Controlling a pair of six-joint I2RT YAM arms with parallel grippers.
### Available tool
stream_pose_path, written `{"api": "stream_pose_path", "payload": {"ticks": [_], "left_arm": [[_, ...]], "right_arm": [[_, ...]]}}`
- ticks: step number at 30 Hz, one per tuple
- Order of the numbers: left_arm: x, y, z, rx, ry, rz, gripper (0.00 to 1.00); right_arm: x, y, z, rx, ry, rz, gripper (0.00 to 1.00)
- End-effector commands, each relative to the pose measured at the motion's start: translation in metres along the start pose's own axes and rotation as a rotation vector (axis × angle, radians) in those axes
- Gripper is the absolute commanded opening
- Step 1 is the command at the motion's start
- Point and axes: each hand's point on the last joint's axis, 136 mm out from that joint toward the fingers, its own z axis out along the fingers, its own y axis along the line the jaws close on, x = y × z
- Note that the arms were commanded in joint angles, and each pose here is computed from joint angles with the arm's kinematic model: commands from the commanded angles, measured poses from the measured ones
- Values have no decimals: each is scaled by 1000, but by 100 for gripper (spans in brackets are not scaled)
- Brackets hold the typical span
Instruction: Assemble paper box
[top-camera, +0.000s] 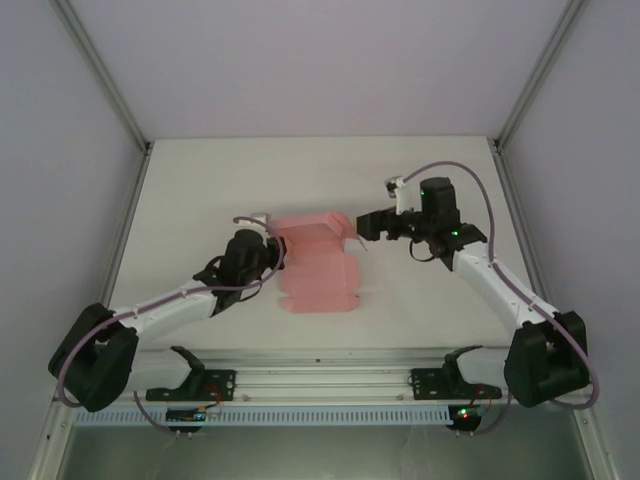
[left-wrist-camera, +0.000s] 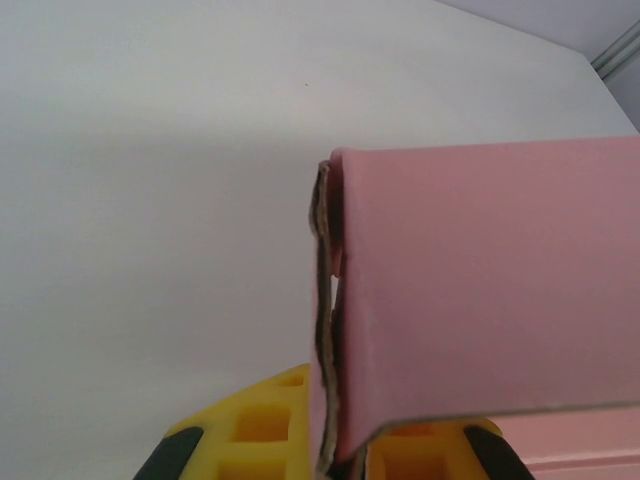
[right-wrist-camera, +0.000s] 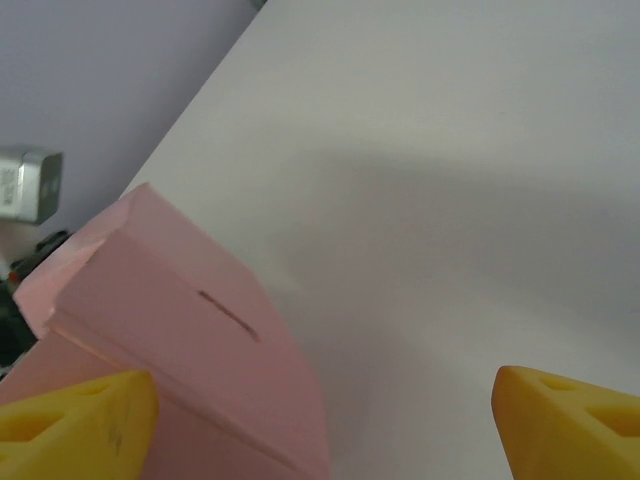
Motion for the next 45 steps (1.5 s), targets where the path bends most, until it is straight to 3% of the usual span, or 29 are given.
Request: {"api": "stream_pose_path", "payload": {"ticks": [1,8,12,17,19,23,34,39,45], "left_arm": [[-15,-11,-5,47,-51,9,0],[-16,-14,-5,63,-47,11,0],[-17,-14,-6,63,-47,12,0],[-17,-7,-8,20,-52,15,0],[-17,-3,-8,0,-53,18,0],[-17,0,-9,-18,-52,24,0],[-19,-7,-4,2,-38,40,0],[-17,-9,-2,14,-26,33,0],[-16,-13,-3,35,-18,35,0]], "right_arm": [[10,21,12,-76,70,-54,86],[24,39,45,-120,140,-85,84],[24,33,55,-73,142,-96,82],[26,21,41,30,160,-96,78],[28,21,32,49,161,-112,72],[38,35,18,-7,191,-195,64],[40,59,31,-102,229,-272,60],[35,59,46,-63,218,-316,59],[8,27,60,206,130,-342,54]]}}
